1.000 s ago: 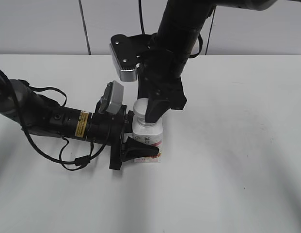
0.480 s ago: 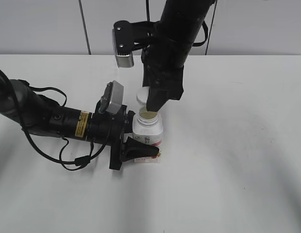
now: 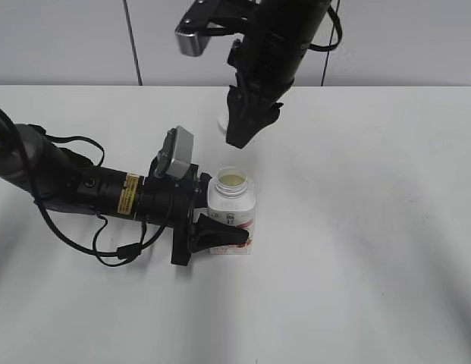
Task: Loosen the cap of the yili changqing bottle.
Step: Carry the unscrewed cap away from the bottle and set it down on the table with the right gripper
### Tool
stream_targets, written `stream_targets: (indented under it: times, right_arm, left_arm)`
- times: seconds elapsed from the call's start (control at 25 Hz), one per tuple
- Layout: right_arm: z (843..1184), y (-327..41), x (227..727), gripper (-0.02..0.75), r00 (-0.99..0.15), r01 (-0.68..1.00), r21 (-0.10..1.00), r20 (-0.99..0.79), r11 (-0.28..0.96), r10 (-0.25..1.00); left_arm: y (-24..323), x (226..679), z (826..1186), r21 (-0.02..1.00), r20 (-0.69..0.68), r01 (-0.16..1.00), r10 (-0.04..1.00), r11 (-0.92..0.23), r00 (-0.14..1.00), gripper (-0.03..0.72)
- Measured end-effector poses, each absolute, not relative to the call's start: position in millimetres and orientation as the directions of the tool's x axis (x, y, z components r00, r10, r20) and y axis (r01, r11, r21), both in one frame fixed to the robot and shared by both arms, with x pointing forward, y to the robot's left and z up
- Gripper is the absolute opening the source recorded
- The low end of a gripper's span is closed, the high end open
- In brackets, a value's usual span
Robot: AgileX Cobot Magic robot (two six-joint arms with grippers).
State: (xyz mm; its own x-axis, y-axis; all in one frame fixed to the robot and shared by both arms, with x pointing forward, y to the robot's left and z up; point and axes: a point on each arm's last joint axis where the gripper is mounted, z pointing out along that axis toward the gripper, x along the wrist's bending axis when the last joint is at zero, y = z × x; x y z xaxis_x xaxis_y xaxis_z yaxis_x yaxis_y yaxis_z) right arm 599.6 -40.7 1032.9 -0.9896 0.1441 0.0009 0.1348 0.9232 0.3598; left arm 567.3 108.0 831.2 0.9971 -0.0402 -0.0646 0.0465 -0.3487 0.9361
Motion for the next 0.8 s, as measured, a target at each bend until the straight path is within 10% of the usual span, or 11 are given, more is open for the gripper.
stream_targets:
  times: [0.36,0.8]
  right_arm:
    - [1034,-134,651,0.398,-0.776,0.618,0.364,0.139,0.697,0.615]
    - [1007,-259,679,0.398,-0.373,0.901,0.317,0.213,0.298,0.903]
  left_arm:
    - [108,567,831,0.936,-0.064,0.046,-0.040,-0.349,0.997,0.420]
    - [108,567,831,0.936,-0.064,0.046,-0.040,-0.349,0.997,0.420]
